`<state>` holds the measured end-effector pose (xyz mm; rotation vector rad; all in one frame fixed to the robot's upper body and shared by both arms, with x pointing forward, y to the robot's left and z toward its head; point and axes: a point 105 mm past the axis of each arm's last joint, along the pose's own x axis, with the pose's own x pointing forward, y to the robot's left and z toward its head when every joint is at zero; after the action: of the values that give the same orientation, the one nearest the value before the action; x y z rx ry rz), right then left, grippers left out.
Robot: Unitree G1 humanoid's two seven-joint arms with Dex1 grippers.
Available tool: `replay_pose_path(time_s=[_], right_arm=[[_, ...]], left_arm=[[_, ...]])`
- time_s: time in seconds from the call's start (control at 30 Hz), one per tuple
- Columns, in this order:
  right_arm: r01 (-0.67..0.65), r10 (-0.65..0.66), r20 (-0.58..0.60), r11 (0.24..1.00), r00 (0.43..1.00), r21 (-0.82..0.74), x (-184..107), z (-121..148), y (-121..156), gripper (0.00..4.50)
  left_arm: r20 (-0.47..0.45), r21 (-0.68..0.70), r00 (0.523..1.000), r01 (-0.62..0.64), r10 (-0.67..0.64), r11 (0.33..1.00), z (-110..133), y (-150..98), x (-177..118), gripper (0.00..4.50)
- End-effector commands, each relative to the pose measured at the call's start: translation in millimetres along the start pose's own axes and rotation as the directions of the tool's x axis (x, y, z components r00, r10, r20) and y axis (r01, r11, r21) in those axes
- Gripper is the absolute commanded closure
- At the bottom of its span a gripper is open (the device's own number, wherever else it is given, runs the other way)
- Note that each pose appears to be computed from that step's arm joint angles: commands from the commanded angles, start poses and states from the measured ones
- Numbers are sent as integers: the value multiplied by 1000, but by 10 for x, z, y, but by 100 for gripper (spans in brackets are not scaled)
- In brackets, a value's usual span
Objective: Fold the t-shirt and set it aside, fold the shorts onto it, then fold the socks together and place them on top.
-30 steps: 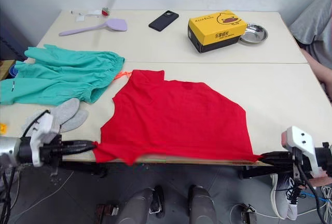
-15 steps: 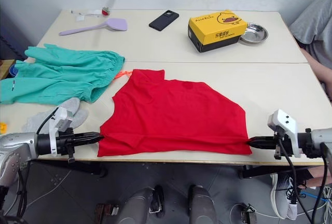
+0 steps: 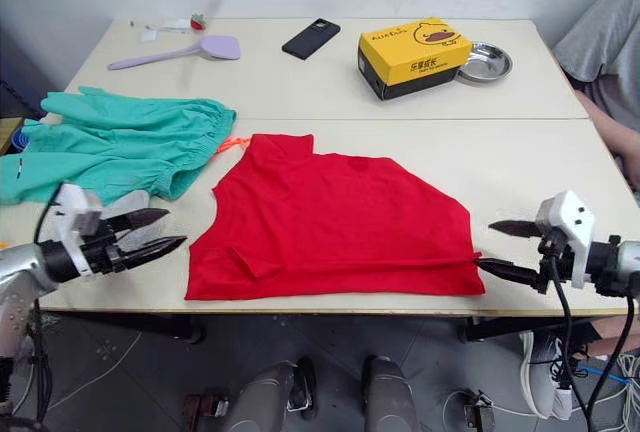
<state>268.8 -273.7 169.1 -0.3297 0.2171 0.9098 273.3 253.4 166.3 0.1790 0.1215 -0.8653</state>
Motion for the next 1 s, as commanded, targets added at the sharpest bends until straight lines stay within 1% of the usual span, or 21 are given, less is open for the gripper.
replay_pose_path(time_s=[0.03, 0.1, 0.13, 0.2, 0.27, 0.3, 0.37, 0.4, 0.43, 0.5, 0.6, 0.77, 0.9, 1.0], right_arm=[[-106, 109, 110, 994, 988, -30, 75, 308, 278, 51], [-209, 212, 100, 977, 972, -43, 188, 294, 539, 105], [-242, 246, 93, 969, 965, -49, 229, 281, 646, 138], [-326, 331, 71, 942, 941, -73, 373, 186, 970, 211], [-370, 377, 74, 924, 923, -92, 527, 84, 1208, 282], [-369, 376, 80, 925, 923, -94, 595, 42, 1267, 318], [-343, 354, 83, 932, 932, -117, 722, -22, 1300, 396], [-332, 343, 76, 935, 936, -128, 783, -57, 1310, 430], [-321, 333, 76, 937, 940, -136, 833, -79, 1311, 450], [-299, 311, 78, 945, 947, -133, 930, -114, 1335, 450], [-251, 263, 75, 958, 962, -143, 1032, -156, 1271, 450], [-188, 198, 57, 971, 978, -150, 1103, -215, 1119, 450], [-94, 101, 40, 985, 994, -147, 1133, -300, 898, 450], [-45, 52, 46, 988, 998, -150, 1140, -309, 786, 450]], left_arm=[[9, 61, 983, 184, -185, 981, 153, -367, 103, 89], [-36, 78, 957, 290, -288, 954, 86, -589, 169, 129], [-53, 79, 947, 321, -318, 944, 53, -662, 174, 150], [-83, 67, 917, 396, -391, 916, -61, -857, 141, 216], [-107, 56, 889, 453, -446, 890, -164, -1032, 162, 285], [-100, 51, 886, 460, -453, 887, -180, -1089, 198, 320], [-79, 31, 885, 463, -459, 886, -185, -1184, 281, 390], [-86, 42, 887, 459, -454, 887, -211, -1212, 326, 425], [-91, 42, 894, 444, -439, 895, -232, -1212, 370, 447], [-89, 30, 918, 390, -386, 920, -277, -1132, 388, 447], [-122, 58, 939, 331, -323, 942, -355, -1004, 430, 447], [-159, 98, 949, 290, -272, 952, -450, -913, 536, 447], [-124, 119, 978, 181, -167, 976, -482, -772, 732, 447], [-109, 145, 991, 95, -79, 985, -489, -652, 833, 447]])
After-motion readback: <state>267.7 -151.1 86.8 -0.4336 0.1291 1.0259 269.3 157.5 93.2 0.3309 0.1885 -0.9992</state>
